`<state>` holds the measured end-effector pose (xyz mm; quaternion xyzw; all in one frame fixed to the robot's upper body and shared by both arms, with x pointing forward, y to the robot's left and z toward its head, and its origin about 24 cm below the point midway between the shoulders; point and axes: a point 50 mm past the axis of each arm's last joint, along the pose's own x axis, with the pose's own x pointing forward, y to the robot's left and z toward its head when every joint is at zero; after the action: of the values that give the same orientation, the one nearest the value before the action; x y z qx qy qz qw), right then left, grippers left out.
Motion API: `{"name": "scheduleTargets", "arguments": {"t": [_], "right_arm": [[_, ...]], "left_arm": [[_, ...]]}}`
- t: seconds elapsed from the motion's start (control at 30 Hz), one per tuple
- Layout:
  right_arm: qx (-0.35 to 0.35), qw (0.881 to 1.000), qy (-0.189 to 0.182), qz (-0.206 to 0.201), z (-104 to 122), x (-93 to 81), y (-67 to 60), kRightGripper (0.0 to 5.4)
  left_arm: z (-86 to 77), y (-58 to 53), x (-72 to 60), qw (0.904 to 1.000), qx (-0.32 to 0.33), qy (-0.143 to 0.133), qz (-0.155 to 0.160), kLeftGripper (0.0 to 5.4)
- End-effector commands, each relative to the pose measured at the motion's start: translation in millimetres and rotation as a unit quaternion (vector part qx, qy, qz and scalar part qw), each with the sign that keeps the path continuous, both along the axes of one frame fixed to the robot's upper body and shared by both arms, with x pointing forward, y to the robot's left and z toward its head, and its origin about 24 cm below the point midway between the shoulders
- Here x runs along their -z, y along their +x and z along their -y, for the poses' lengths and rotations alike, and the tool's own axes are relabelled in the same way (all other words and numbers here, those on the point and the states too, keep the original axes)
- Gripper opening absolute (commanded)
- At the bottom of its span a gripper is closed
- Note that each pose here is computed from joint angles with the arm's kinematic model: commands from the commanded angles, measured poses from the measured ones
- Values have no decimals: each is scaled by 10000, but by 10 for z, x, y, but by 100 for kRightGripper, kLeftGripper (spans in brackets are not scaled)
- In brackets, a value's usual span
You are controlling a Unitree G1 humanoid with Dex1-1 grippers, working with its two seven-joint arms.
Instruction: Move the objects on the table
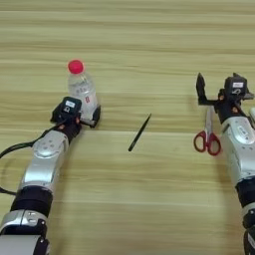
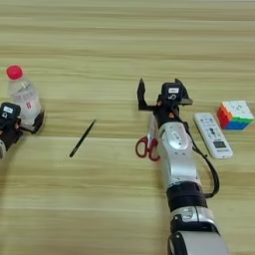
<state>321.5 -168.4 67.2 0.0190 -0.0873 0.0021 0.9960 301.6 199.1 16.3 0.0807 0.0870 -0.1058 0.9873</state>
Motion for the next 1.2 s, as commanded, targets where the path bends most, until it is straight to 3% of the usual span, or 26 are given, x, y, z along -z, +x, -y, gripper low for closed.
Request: {"name": "scheduleTargets", "arguments": {"t": [0.03,0.33,0.53,0.7,0.93,1.2], "right_arm": [[-23,10000,-55,75,-2,-41,31,540],[16,9999,-85,75,37,-37,30,540],[22,9999,-90,60,66,-30,33,540],[53,9999,-132,67,109,-27,35,540],[351,9981,-456,225,280,-66,44,540],[801,9953,-483,256,604,-109,15,540]], "left_arm": [[10,-6,-3,10000,-4,20,33,538],[86,-37,-33,9988,-2,-271,414,538],[180,-141,-15,9959,-16,-602,674,538],[156,-197,-3,9932,-340,-757,813,538],[83,-259,75,9918,-757,-611,829,538],[178,-302,124,9925,-692,-580,825,538]]}}
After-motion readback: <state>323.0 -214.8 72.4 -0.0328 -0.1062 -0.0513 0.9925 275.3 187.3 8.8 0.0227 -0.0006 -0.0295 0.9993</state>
